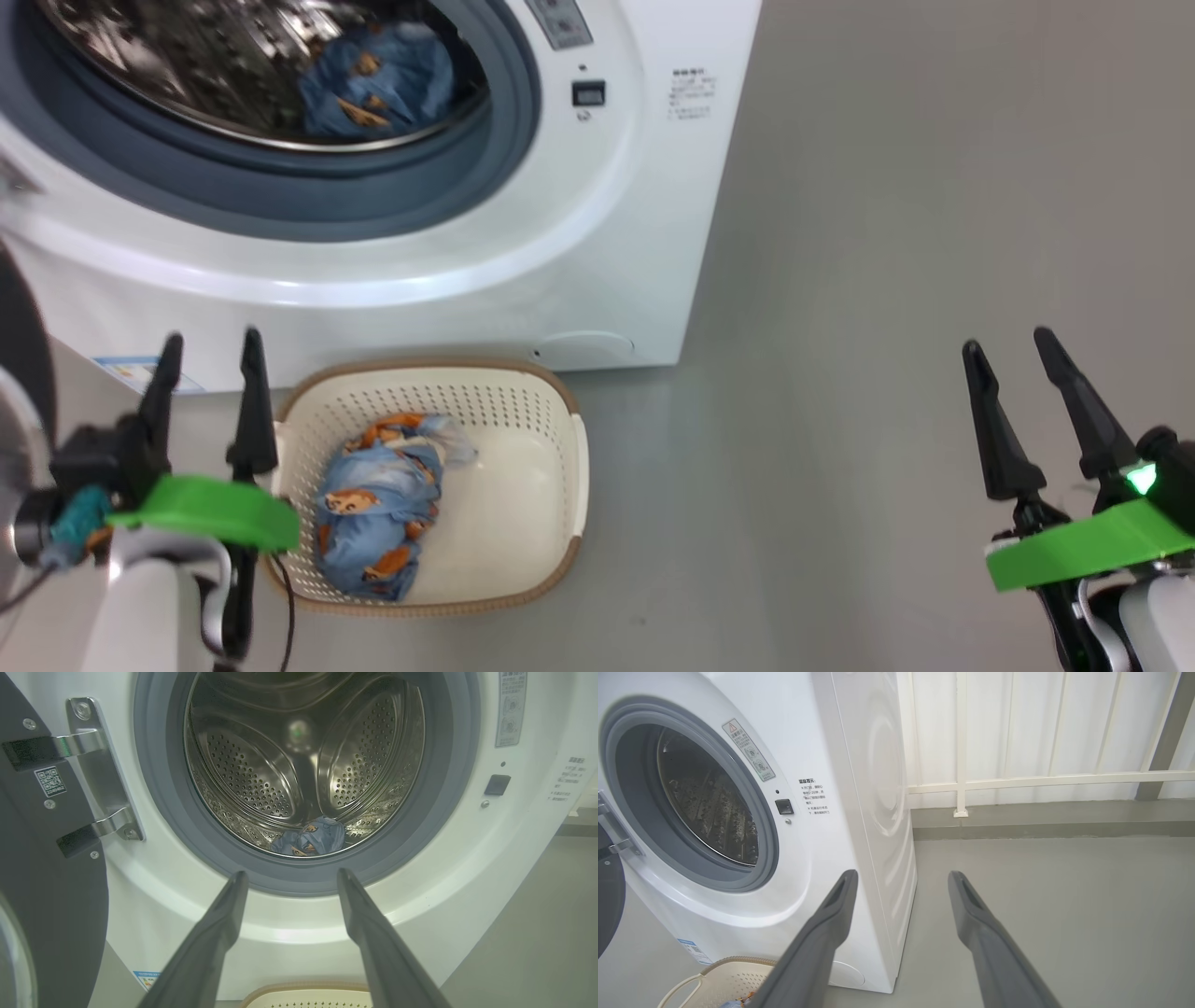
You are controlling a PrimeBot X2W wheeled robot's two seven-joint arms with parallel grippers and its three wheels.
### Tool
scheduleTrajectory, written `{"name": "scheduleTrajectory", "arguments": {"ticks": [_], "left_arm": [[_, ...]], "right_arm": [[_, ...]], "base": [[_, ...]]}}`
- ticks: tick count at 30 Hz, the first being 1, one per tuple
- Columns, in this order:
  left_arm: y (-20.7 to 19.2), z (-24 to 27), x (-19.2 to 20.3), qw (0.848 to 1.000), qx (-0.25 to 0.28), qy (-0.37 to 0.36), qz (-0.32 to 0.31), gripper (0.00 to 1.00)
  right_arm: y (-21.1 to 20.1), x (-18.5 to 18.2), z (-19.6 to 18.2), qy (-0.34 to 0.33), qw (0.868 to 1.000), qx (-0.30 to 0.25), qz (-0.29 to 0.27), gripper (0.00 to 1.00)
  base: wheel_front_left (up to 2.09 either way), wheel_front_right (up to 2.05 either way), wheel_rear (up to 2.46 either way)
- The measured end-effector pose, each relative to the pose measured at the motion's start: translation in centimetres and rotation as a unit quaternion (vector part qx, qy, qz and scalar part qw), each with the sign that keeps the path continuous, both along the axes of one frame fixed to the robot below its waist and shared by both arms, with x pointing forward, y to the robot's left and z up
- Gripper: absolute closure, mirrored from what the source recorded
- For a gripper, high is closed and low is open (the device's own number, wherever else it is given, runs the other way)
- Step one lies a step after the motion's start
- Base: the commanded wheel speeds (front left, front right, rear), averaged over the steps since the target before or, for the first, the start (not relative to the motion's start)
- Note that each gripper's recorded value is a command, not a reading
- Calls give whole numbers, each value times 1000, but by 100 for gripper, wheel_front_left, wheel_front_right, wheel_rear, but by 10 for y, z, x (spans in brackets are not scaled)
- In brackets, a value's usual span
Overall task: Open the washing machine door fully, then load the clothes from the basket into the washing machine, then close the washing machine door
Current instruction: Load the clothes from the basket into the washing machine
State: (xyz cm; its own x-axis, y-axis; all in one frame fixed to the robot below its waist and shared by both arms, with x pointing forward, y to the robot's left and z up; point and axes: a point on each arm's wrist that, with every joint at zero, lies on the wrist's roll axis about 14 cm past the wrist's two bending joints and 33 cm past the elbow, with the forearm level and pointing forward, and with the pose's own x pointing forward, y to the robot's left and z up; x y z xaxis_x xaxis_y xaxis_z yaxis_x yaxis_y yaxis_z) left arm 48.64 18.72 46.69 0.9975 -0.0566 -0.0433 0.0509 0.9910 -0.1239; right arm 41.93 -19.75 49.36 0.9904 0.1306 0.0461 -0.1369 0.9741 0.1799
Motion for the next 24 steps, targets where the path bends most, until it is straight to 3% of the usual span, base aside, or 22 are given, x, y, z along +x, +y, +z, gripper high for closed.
{"name": "scheduleTrajectory", "arguments": {"ticks": [24], "left_arm": [[31,6,-126,999,0,-8,42,0]], "right_arm": [[-2,-61,15,-14,1000,6,-7,0]], "base": [[0,0,0]]}}
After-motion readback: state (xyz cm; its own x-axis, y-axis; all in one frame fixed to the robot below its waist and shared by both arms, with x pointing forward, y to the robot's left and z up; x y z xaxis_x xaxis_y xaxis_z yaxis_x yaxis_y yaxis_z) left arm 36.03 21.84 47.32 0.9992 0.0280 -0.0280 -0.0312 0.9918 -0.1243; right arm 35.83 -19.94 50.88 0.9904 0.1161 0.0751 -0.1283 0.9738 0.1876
